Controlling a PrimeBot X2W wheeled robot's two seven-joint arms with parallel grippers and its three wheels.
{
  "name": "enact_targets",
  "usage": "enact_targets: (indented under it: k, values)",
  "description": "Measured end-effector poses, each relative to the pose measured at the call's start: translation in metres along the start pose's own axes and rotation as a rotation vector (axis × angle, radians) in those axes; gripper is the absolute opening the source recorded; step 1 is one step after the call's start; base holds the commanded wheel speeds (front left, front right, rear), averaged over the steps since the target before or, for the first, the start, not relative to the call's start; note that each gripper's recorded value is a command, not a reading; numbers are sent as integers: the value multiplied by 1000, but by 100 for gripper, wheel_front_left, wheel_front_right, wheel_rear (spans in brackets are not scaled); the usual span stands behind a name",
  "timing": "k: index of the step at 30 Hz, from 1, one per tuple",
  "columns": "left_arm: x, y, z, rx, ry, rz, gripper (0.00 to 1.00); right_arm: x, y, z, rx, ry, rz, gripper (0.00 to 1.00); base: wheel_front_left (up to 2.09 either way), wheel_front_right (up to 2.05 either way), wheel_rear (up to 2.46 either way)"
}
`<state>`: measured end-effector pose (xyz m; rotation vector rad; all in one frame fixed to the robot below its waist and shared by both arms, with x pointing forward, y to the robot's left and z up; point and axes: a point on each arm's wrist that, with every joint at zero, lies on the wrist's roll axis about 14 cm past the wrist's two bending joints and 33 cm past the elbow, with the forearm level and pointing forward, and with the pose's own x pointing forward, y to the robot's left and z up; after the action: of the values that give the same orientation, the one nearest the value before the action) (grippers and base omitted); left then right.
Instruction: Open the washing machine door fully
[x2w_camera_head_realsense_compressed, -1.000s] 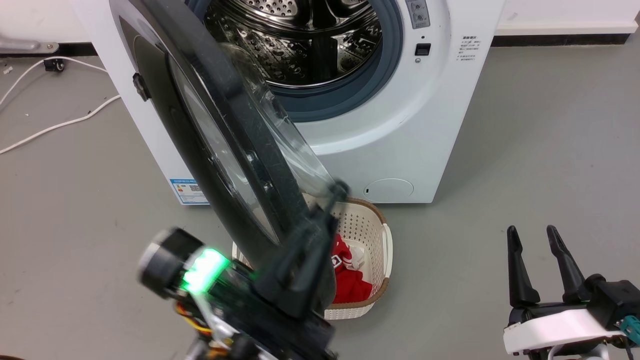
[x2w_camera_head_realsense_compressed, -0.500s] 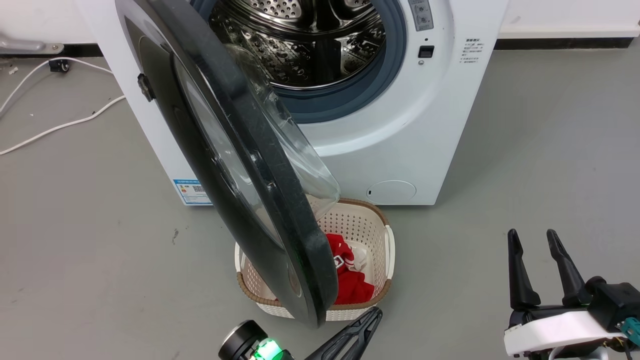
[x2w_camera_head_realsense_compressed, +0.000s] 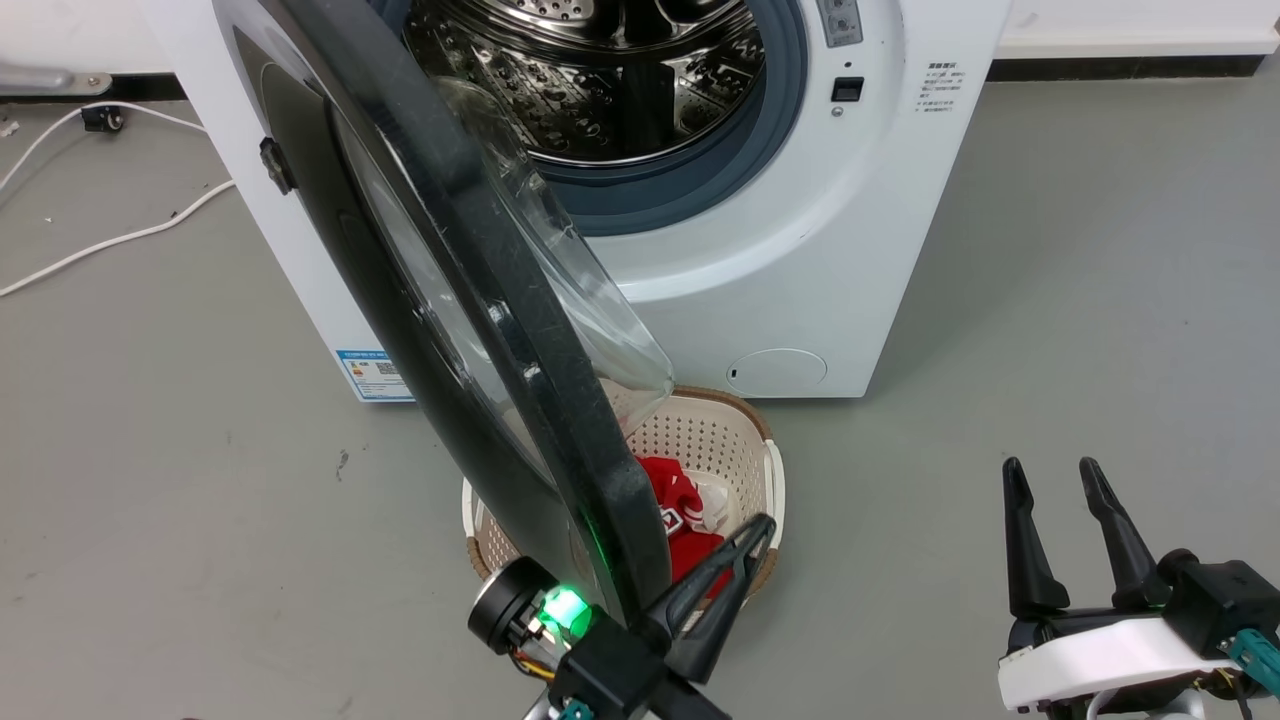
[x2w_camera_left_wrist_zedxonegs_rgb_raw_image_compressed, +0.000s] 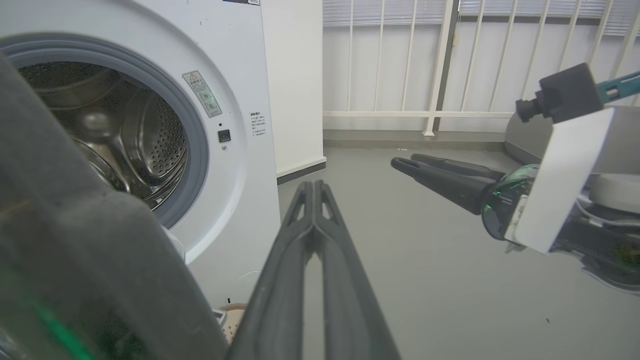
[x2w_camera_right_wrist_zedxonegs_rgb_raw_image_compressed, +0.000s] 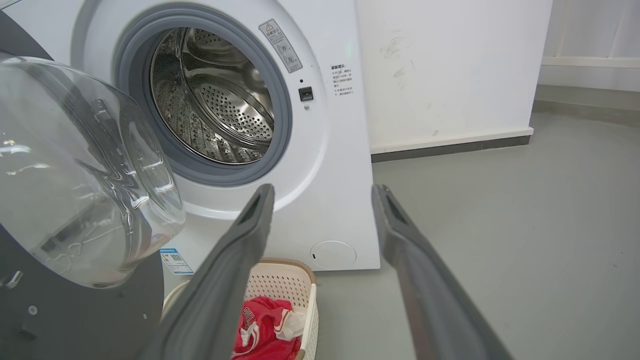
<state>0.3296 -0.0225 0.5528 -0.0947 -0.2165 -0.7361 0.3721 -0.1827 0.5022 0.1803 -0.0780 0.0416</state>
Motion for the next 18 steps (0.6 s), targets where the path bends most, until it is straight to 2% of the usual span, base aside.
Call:
enact_targets:
  k: [18]
  values:
    - [3, 34, -2, 18, 2, 180, 0, -1, 0, -9, 36, 27, -6, 100, 0, 0, 0]
